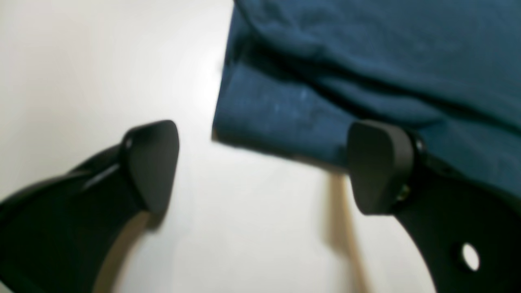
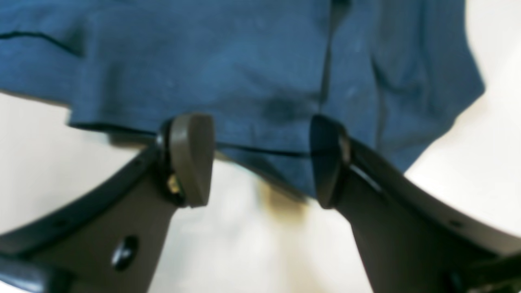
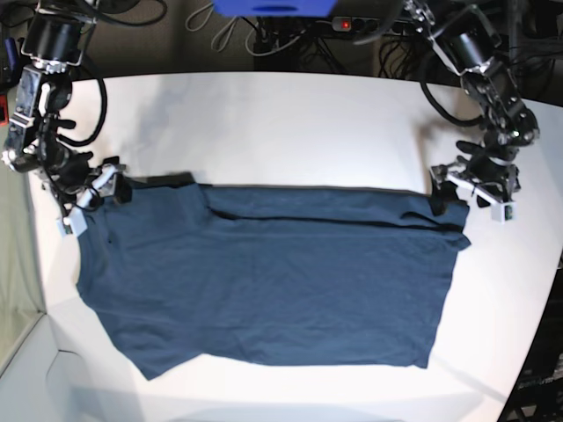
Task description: Layout the t-shirt on the table in an organized manner, then fold the t-shirt properly
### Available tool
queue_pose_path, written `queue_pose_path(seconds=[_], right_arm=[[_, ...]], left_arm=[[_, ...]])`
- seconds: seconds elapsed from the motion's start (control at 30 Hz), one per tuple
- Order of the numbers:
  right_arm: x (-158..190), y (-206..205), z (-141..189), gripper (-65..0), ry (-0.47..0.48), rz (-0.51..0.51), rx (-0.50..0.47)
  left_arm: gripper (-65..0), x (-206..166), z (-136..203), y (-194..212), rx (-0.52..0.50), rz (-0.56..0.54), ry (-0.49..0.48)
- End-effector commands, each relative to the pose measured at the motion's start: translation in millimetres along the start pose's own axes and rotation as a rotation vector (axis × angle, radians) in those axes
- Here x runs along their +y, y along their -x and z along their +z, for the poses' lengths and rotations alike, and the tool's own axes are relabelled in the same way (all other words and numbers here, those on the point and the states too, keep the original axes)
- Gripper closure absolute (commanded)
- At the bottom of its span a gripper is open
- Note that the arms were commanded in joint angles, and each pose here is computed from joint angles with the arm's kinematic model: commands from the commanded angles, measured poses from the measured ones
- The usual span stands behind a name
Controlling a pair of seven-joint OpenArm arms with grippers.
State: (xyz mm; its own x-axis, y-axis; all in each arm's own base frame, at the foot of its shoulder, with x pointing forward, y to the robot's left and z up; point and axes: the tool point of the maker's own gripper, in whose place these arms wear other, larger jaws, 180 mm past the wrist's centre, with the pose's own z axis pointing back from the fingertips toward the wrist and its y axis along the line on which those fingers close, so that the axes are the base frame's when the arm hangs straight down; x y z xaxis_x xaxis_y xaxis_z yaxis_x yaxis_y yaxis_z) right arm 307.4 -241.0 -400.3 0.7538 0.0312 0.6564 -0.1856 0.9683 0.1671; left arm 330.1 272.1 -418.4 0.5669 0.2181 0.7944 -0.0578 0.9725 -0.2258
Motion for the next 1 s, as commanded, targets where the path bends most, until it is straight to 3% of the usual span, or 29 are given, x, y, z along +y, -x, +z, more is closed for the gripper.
queue_pose_path(seconds=[0.0,0.4,0.5,0.73,0.77,0.97], right_arm=[[-4,-15,3,-38.1,0.001,0.003,-0.054],[-10,-8,-1,-38.1,0.001,-0.031,-0.064],[-19,-10,3,-38.1,0.018,-0.017,-0.062],[-33,-10,12,-38.1,0.050,-0.018,-0.064],[-35,-11,13,-38.1,0.055,-0.023,-0.068],[-43,-3,17,-38.1,0.073,-0.038,-0.059]], left_arm=[[-64.1,-1,-4,-7,0.000,-0.006,0.006],[-62.1,-7,-11,0,0.019,0.017,0.028],[-48.3,-17,-14,3,0.037,-0.009,0.056],[-2.6,-25,-18,3,0.040,-0.019,0.073],[0.0,-25,-18,3,0.042,-0.024,0.072],[0.0,-25,-18,2,0.041,-0.024,0.072]])
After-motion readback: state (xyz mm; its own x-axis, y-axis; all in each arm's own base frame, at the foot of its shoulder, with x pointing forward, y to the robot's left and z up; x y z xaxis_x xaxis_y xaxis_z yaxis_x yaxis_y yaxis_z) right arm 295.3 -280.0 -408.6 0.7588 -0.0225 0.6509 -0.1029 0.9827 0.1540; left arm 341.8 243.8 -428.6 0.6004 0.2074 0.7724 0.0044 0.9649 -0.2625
